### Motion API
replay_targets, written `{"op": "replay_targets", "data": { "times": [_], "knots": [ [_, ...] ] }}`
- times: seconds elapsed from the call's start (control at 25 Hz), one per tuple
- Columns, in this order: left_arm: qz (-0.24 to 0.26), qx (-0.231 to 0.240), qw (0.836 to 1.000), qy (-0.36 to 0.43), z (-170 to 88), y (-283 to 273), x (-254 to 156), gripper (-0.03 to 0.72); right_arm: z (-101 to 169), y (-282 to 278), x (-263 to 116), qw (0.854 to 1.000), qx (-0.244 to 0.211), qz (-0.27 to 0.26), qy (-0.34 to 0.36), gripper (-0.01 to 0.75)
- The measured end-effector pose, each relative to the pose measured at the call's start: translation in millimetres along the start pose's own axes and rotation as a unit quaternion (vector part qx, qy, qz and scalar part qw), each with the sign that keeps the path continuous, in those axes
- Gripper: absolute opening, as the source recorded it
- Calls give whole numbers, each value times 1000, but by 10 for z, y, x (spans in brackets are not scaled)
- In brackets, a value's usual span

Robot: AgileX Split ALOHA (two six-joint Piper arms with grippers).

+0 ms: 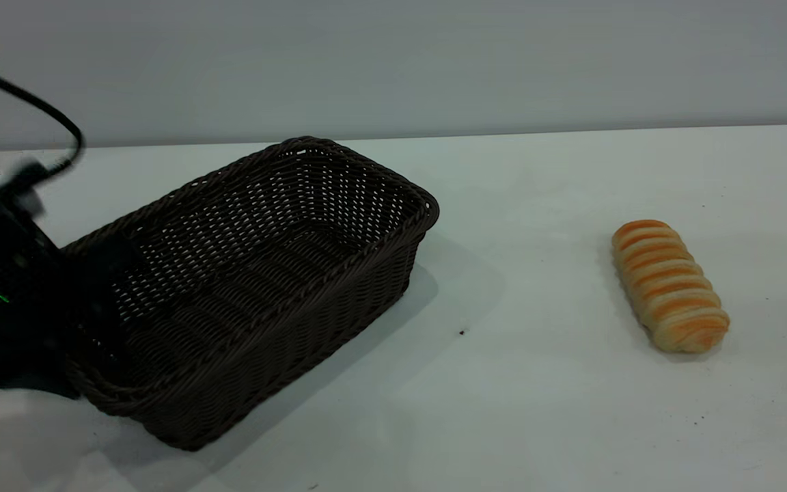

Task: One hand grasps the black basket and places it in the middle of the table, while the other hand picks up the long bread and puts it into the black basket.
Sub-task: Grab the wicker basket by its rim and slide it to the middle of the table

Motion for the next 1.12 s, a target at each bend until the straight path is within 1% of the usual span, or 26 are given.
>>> {"op": "replay_targets", "data": {
  "times": [0.08,0.12,0.16,0.28,0.32,0.4,0.56,0.64,0.72,0.84,1.0,1.12],
  "knots": [
    [-2,-1,1000,0,-52,81,-19,280,-4,0,6,1000,-1,-2,-1,562],
    [-11,-13,1000,-12,-121,84,6,197,-4,0,5,1000,-1,-2,-1,562],
    [-19,-23,999,-16,-183,84,29,142,-4,0,5,1000,-1,-2,-1,562],
    [-21,-31,999,0,-279,43,40,143,-4,0,5,1000,-1,-2,-1,562],
    [-20,-32,999,13,-314,25,54,143,-4,0,5,1000,-1,-2,-1,562],
    [-22,-38,997,60,-463,-50,122,143,0,0,0,1000,0,0,-1,562],
    [-19,-35,982,186,-768,-132,280,143,3,0,-4,1000,1,1,0,562],
    [-8,-27,973,228,-889,-92,339,143,3,0,-5,1000,1,1,1,562],
    [5,-20,967,255,-994,-16,387,143,3,0,-5,1000,1,1,1,562],
    [26,-12,962,272,-1095,82,425,143,4,0,-5,1000,1,2,1,562],
    [50,0,962,267,-1073,192,390,143,5,0,-7,1000,1,2,4,562],
    [52,1,962,269,-1070,199,387,156,6,0,-8,1000,2,2,5,562]
  ]
}}
Point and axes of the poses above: a point on each arm's last joint axis where the gripper is mounted, y pointing out along that axis toward the gripper, z along the wrist's bending axis when the last joint is at zero, x = y × z, the point moved 7 cm from there along y, pointing out along that axis toward the gripper, and after that the axes turned 13 degrees about -y, right-handed, at the moved point
